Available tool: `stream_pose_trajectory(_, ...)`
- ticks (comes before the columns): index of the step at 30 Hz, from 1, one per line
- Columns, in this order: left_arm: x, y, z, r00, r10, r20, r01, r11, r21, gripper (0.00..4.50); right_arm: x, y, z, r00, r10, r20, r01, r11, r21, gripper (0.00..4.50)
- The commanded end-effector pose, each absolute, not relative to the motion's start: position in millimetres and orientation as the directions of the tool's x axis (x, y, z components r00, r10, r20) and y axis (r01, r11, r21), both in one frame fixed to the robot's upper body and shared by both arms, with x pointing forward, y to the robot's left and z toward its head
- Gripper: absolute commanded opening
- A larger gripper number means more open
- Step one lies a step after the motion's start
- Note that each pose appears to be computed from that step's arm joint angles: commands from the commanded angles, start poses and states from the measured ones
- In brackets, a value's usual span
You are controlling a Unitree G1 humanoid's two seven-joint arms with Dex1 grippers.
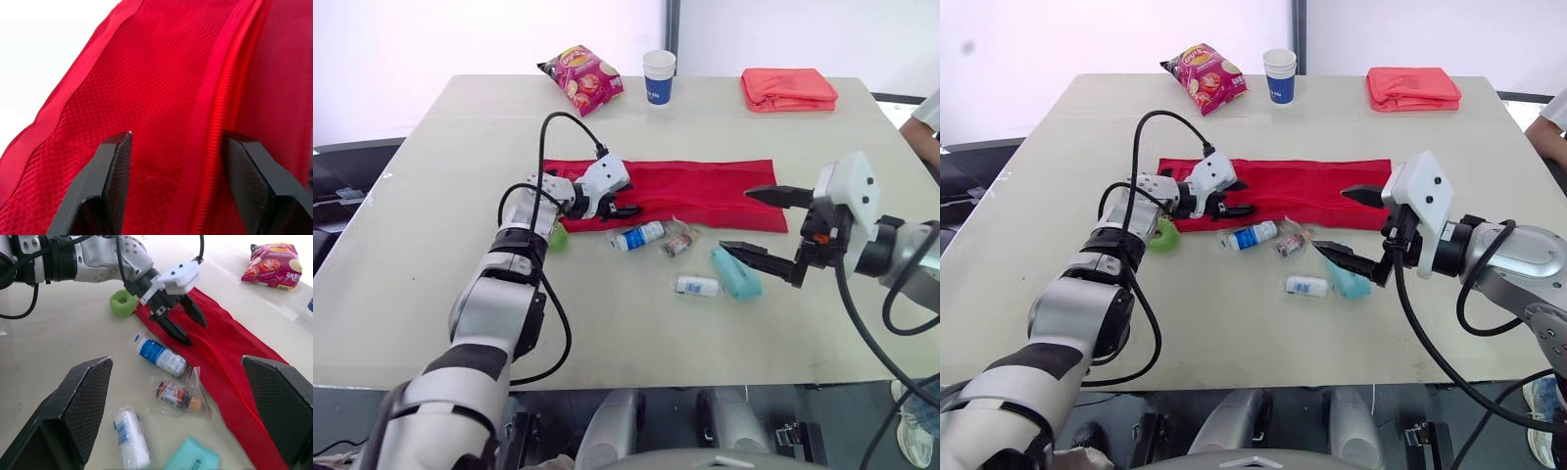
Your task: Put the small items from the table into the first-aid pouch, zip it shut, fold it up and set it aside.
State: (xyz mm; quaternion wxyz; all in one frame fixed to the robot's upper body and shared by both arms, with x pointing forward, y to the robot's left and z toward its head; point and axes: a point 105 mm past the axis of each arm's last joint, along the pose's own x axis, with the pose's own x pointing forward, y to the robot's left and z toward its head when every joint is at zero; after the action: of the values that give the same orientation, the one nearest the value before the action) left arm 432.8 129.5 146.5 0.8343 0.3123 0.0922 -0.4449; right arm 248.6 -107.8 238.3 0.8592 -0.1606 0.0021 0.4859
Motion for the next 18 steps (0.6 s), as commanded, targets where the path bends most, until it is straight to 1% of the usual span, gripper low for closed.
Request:
stream_pose_trajectory(1,439,123,171,0.598,-0.691,-0.407,0.784,0.397,0.478,2.92,243,-107,249,0.529,0.839,-0.127,-0.822,0.47,-0.322,4.5)
stream_pose_trajectory(8,436,122,170,0.547,-0.702,-0.455,0.827,0.37,0.424,2.92,240,-107,252,0.539,0.837,-0.09,-0.815,0.491,-0.308,4.5)
stream_pose_trajectory(10,433,120,167,0.514,-0.716,-0.472,0.85,0.354,0.389,2.39,240,-107,251,0.542,0.836,-0.086,-0.813,0.495,-0.306,4.5)
stream_pose_trajectory(11,433,119,167,0.511,-0.717,-0.474,0.854,0.357,0.379,2.32,240,-107,252,0.542,0.836,-0.085,-0.813,0.496,-0.305,4.5)
stream_pose_trajectory(12,434,119,167,0.512,-0.716,-0.475,0.854,0.363,0.374,1.79,239,-107,252,0.543,0.836,-0.082,-0.812,0.497,-0.305,4.5)
stream_pose_trajectory(14,435,120,169,0.514,-0.716,-0.473,0.854,0.373,0.363,0.88,239,-107,253,0.545,0.835,-0.077,-0.811,0.501,-0.301,4.5)
stream_pose_trajectory(15,435,119,171,0.513,-0.718,-0.47,0.855,0.38,0.354,0.29,239,-108,253,0.546,0.834,-0.074,-0.81,0.504,-0.298,4.5)
stream_pose_trajectory(17,435,119,175,0.505,-0.726,-0.466,0.861,0.387,0.33,0.06,238,-108,254,0.546,0.835,-0.071,-0.812,0.506,-0.29,4.5)
stream_pose_trajectory(18,436,118,177,0.502,-0.729,-0.466,0.863,0.391,0.319,0.06,237,-108,254,0.544,0.836,-0.069,-0.814,0.506,-0.284,4.5)
